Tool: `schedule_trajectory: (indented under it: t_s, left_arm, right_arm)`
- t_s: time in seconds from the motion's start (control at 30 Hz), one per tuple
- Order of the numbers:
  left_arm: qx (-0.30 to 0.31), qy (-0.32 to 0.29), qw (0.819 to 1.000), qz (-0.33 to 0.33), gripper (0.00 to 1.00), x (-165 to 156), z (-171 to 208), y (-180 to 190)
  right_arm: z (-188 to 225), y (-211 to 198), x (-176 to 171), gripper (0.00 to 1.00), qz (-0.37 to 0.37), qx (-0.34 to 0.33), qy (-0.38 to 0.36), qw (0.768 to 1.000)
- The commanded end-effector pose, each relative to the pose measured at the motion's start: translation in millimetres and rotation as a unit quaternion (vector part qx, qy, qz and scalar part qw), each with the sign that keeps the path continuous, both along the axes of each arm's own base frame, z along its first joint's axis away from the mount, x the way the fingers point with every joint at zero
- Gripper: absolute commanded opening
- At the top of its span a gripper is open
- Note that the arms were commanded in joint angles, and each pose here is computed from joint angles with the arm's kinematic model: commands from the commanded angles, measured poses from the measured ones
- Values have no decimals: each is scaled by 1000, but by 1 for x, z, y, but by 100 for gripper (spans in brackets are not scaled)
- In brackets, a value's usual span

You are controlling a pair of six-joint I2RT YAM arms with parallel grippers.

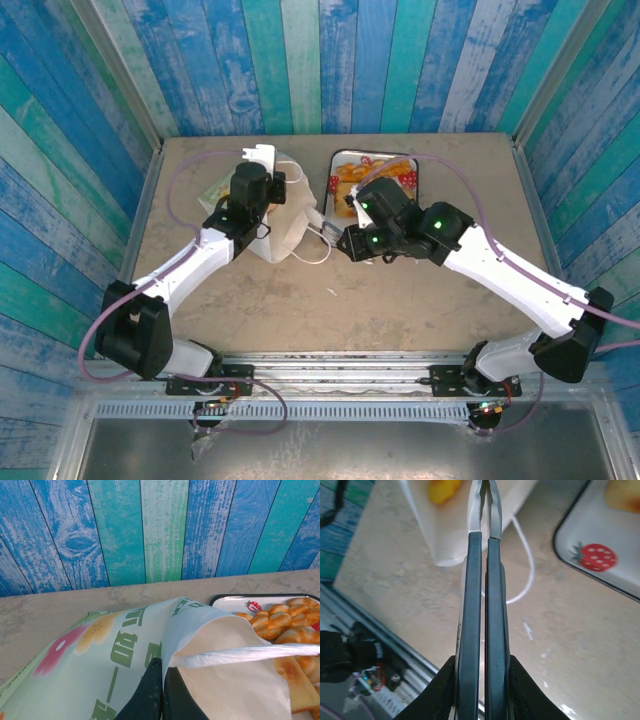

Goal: Take the fake bread out of the paper bag

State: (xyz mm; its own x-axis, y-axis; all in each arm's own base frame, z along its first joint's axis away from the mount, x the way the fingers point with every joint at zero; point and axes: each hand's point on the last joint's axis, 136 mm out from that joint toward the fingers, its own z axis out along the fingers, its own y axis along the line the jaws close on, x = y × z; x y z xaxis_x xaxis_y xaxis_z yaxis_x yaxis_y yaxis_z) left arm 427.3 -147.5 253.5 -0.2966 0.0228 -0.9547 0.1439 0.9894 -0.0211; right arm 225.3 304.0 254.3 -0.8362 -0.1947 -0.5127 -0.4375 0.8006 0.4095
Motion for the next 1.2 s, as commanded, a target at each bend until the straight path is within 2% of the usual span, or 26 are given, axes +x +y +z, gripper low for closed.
schedule_trajectory:
  t_s: [0.0,0.17,0.5,0.87,1.17]
  left_arm:
    - [-24,-32,999,-10,0,-3,20,-4]
    - [-30,-41,999,-12,0,-7,25,-2]
    - [-35,-53,998,-6,0,-13,27,3]
    - [-58,-78,995,-5,0,-18,41,5]
    - [-66,-81,994,-10,0,-23,36,5]
  right_arm:
    - [1,31,7,23,20,52,12,998]
    - [-17,45,27,24,-15,48,29,998]
    - [-38,73,65,32,-51,104,68,991]
    - [-60,88,75,37,-48,98,96,989]
    - [-81,92,86,39,-71,84,108,988]
